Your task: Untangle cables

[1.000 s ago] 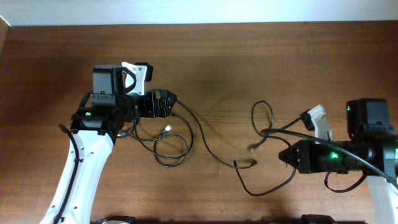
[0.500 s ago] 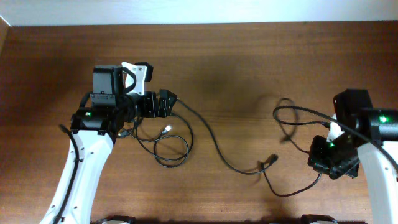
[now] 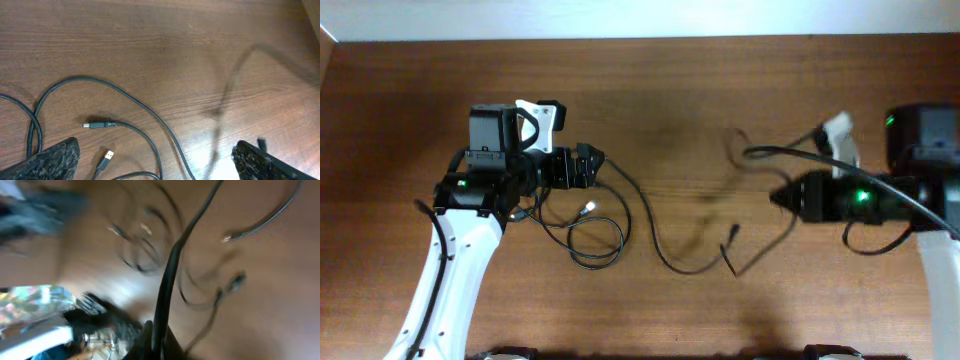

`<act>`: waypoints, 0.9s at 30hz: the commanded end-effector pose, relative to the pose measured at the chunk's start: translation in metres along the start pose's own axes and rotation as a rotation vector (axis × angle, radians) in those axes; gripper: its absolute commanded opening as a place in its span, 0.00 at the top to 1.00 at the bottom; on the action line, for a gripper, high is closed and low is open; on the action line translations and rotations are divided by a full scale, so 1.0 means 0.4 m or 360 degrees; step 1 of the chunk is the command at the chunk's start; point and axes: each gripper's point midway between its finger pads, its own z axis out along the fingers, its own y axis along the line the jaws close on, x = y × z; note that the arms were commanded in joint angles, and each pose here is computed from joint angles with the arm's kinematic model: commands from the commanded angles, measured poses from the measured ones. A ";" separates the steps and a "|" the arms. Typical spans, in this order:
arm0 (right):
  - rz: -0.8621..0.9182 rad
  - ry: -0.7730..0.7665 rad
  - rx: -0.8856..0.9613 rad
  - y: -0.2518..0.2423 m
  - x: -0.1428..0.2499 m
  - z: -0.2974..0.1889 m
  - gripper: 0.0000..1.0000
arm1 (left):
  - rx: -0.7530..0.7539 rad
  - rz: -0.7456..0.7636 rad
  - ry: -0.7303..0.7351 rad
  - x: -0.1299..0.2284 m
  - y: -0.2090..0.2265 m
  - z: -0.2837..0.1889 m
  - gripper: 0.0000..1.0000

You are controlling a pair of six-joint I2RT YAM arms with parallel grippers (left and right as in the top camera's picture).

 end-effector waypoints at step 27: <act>0.0153 -0.0517 0.0885 -0.186 -0.221 -0.115 0.96 | -0.0008 0.0035 -0.0003 -0.005 0.001 0.002 0.01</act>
